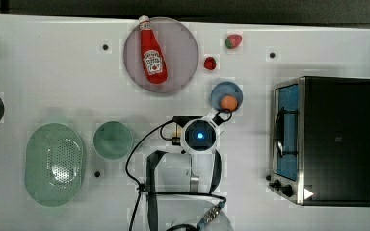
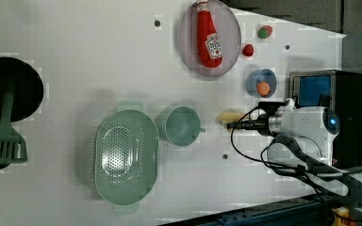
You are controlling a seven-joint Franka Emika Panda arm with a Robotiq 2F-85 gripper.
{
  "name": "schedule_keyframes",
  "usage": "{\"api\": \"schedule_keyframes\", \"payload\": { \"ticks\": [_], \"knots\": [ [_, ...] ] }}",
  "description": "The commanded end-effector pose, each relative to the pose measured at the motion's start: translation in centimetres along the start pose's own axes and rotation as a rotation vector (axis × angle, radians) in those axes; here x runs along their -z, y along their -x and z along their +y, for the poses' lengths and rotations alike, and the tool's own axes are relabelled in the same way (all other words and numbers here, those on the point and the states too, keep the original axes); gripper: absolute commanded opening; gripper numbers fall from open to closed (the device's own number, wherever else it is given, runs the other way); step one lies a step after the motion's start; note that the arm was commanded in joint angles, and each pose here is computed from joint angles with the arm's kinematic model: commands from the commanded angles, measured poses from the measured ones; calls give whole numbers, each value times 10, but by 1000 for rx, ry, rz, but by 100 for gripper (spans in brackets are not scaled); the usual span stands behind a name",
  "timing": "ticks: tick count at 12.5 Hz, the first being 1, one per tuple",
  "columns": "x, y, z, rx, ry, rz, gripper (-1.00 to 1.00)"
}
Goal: Pick Banana and place it in mug.
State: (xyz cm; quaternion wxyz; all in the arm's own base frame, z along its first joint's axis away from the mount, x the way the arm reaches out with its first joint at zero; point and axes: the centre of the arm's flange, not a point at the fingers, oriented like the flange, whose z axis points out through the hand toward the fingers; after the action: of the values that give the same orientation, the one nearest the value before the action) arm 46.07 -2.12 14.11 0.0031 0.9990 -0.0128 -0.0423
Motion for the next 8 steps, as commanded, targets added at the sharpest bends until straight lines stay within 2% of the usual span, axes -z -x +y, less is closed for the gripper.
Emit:
{"api": "schedule_keyframes", "payload": {
  "ticks": [1, 4, 8],
  "knots": [
    [33, -8, 15, -3, 6, 58, -46],
    [77, -6, 24, -23, 3, 40, -46],
    [180, -1, 23, -22, -5, 98, -46]
  ]
}}
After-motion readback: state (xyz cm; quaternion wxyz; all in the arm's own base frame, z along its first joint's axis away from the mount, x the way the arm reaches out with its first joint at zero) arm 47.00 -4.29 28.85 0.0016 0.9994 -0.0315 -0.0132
